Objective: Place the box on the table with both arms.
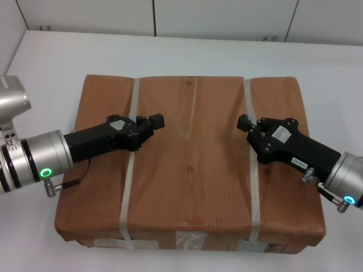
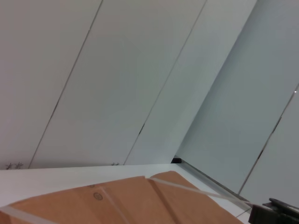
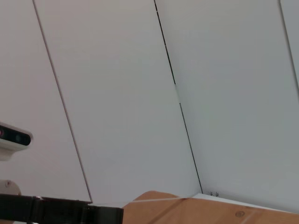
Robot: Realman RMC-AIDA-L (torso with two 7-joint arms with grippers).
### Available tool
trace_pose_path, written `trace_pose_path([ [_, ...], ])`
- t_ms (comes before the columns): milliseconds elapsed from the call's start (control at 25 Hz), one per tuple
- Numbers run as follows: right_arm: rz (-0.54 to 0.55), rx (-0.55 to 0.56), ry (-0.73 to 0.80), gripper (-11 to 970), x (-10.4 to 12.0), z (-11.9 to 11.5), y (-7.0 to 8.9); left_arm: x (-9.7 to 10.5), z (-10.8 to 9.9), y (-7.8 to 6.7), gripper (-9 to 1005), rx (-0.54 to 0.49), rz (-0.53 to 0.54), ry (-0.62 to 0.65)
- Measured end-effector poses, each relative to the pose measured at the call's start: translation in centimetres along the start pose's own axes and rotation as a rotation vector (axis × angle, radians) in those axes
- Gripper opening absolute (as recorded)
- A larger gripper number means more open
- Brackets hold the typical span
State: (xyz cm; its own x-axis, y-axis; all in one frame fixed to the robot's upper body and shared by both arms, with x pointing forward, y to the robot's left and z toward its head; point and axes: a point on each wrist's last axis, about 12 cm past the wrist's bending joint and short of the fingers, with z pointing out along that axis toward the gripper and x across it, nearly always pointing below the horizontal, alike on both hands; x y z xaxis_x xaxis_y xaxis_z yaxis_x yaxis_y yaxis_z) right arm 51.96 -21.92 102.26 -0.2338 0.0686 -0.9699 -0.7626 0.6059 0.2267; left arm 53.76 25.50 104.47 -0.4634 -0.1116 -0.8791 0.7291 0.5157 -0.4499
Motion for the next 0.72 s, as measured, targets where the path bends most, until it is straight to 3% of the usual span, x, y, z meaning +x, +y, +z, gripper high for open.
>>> trace_pose_path([
  [720, -0.001, -0.005, -0.002, 39, -0.08, 0.13, 0.05, -0.07, -0.08, 0.1, 8, -0.006, 0.004, -0.002],
])
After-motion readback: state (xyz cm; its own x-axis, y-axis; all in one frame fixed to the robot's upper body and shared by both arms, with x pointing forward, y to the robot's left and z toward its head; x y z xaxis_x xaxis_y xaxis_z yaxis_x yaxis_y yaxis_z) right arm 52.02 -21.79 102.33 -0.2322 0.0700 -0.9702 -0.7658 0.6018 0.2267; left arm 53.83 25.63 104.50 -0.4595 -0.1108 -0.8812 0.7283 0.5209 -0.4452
